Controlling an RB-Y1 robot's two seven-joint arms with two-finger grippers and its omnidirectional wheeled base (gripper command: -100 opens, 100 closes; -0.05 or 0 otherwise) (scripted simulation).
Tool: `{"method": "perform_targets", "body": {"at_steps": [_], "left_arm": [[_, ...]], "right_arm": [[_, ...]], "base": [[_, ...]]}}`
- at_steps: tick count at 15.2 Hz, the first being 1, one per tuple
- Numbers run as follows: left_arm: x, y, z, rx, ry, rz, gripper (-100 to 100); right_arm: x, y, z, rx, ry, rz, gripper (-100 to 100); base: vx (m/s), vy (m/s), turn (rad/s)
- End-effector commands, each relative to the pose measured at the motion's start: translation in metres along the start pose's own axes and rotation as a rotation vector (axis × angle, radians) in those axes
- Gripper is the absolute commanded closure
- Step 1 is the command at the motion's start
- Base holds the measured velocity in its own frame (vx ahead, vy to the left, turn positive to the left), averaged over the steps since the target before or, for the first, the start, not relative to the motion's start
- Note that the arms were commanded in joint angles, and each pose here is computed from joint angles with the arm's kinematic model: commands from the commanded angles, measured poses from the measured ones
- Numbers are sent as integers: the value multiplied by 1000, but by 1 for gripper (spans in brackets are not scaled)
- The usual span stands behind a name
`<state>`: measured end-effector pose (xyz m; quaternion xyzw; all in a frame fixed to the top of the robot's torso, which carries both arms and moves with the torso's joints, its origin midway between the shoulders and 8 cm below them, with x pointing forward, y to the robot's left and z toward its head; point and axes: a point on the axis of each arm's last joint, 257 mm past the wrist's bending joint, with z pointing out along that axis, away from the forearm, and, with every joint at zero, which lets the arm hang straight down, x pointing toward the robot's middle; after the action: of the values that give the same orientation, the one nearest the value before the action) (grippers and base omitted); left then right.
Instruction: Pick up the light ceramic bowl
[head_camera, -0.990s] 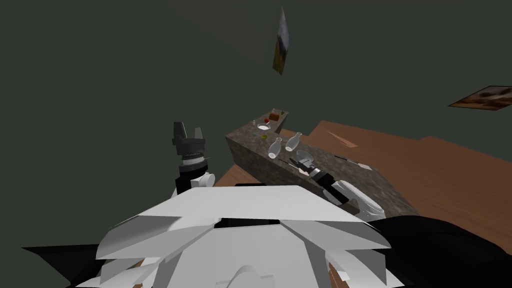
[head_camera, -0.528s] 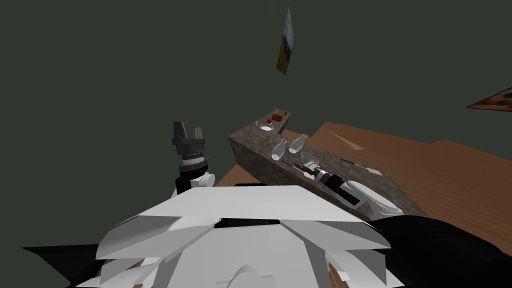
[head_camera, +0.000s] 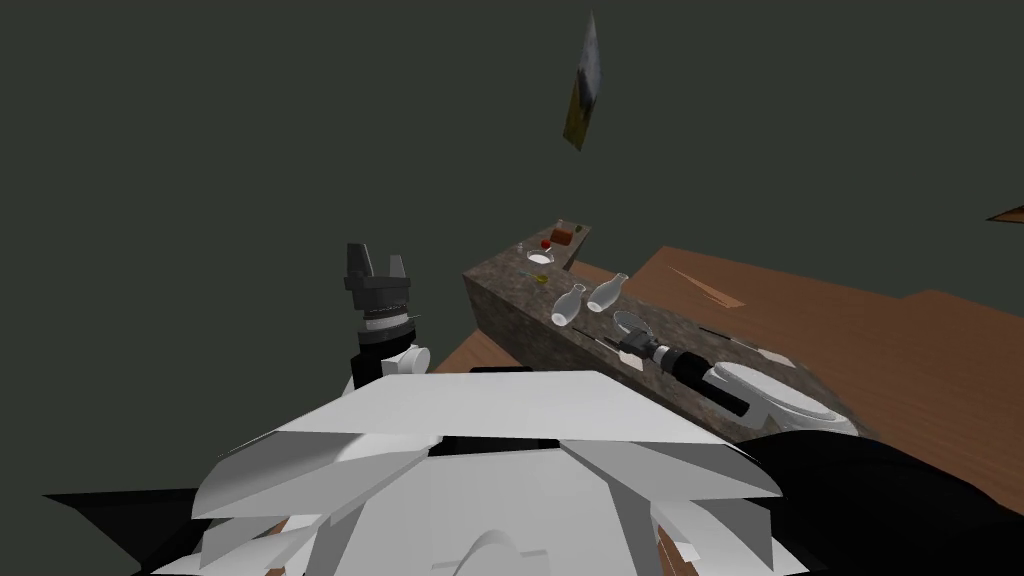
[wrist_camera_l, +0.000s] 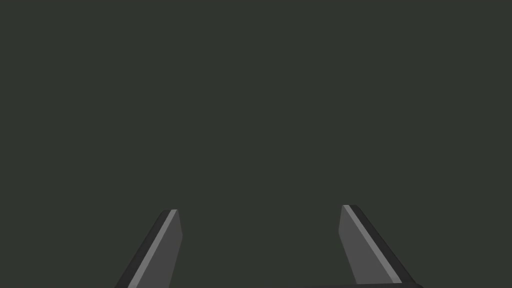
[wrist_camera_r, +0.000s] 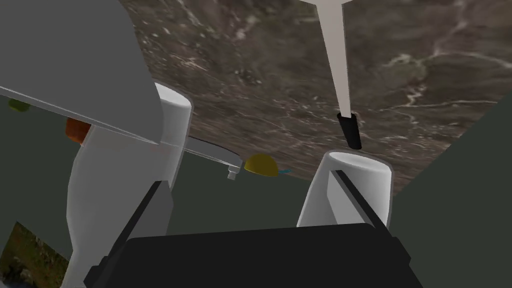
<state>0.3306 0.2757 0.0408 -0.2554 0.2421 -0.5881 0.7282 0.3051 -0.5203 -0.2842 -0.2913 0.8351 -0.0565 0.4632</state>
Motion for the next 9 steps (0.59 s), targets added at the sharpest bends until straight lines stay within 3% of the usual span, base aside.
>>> {"method": "perform_targets", "body": {"at_steps": [1, 9], "left_arm": [[0, 0, 0, 0, 0, 0, 0], [0, 0, 0, 0, 0, 0, 0]], "right_arm": [[22, -15, -11, -3, 76, -81, -100], [92, -59, -54, -22, 315, -286, -100]], "base": [[52, 45, 60], [43, 54, 73]]}}
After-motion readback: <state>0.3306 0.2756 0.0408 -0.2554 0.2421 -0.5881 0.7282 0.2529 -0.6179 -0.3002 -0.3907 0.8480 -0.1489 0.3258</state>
